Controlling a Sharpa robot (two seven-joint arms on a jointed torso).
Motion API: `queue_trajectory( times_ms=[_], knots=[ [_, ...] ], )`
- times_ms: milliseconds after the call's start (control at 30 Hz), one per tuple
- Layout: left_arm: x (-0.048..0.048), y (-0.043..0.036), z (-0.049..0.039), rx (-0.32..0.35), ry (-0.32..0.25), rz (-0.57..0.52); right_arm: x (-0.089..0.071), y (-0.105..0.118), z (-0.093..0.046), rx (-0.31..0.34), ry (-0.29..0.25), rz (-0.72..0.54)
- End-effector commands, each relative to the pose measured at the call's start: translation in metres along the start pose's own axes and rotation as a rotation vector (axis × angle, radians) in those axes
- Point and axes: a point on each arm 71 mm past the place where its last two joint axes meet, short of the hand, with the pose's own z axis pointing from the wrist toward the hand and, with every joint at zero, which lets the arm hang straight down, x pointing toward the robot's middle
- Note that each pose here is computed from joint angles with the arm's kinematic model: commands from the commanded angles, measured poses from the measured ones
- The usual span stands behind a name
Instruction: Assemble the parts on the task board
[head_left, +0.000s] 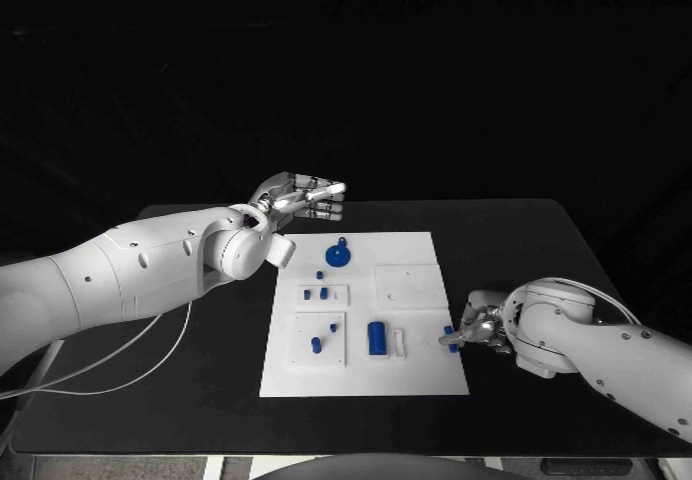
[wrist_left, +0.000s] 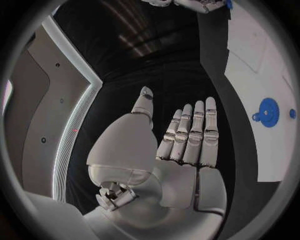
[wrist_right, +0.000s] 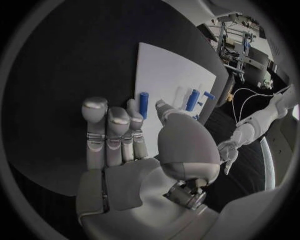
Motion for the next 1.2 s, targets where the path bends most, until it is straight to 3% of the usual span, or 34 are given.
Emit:
queue_trajectory(
  times_ms=[33,500,767,1200],
  knots=[
    [0.0031,-0.0005,0.0006,0.006,0.022,-0.008,0.003,0.000,0.004,0.021,-0.006,-0.011],
    [0.0078,-0.0009,0.0001,0.014,0.036,-0.006,0.011,-0.001,0.015,0.037,-0.006,-0.017],
    [0.0029,0.0001,-0.0002,0.011,0.025,0.000,0.011,-0.004,0.018,0.040,-0.021,-0.002],
    [-0.0021,0.0008,-0.0010,0.008,0.014,0.004,0.002,-0.012,0.007,-0.007,-0.065,0.119]
  ],
)
